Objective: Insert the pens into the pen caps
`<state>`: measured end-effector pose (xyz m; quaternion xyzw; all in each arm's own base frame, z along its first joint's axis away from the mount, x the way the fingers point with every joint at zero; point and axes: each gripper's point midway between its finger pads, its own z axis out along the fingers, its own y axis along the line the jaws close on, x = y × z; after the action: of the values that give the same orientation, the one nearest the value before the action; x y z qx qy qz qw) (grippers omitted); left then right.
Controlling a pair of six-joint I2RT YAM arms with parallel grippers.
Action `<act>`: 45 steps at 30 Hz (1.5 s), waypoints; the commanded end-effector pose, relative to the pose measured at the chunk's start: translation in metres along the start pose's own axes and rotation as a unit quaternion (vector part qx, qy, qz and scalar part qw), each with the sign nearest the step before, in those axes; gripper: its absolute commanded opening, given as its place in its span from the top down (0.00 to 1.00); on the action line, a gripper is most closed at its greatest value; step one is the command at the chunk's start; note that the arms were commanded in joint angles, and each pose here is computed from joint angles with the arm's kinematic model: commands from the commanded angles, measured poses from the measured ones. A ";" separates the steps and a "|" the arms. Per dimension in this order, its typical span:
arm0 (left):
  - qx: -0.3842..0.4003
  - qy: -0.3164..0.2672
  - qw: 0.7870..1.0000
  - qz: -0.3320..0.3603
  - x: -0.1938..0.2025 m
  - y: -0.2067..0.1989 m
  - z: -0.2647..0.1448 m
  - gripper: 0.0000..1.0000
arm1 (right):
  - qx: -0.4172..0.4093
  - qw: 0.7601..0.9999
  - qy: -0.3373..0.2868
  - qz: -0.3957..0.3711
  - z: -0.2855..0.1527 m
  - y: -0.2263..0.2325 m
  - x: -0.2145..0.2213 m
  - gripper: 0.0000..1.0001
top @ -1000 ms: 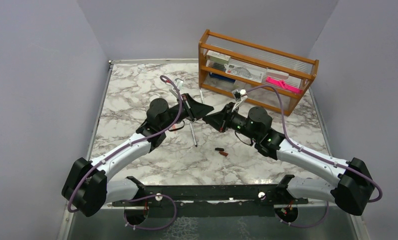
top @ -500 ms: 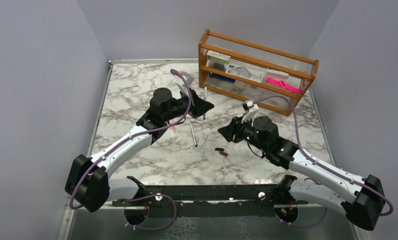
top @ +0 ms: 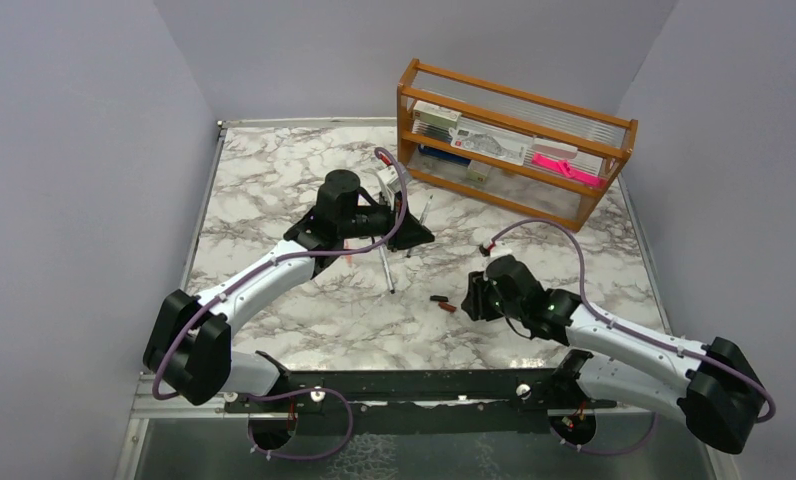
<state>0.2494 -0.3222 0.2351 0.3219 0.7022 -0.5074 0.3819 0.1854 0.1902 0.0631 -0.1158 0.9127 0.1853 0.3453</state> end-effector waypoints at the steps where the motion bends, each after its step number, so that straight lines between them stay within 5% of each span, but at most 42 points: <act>1: 0.030 -0.006 0.999 0.025 -0.008 -0.013 -0.003 1.00 | -0.030 1.000 0.002 0.003 0.012 0.014 0.000 0.61; 8: 0.023 -0.009 1.000 0.019 -0.002 -0.014 -0.007 1.00 | -0.042 0.999 0.015 -0.004 0.025 0.020 0.005 0.63; 12: 0.015 -0.003 1.000 0.014 0.002 -0.009 -0.006 1.00 | -0.050 0.999 0.018 0.005 0.025 0.022 0.008 0.97; 13: 0.014 -0.002 1.000 0.013 0.002 -0.008 -0.006 1.00 | -0.058 0.998 0.021 0.005 0.025 0.025 0.010 0.99; 20: 0.013 -0.002 1.000 0.012 0.002 -0.007 -0.004 1.00 | -0.105 0.993 0.041 0.027 0.031 0.039 0.026 0.99; 45: -0.005 0.009 1.000 0.003 0.012 0.000 -0.006 1.00 | 0.003 0.999 0.015 0.045 0.063 0.005 -0.003 0.99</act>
<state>0.2415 -0.3180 0.2249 0.3231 0.7100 -0.5063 0.3676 0.2034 0.2280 0.0183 -0.0813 0.9258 0.2204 0.2960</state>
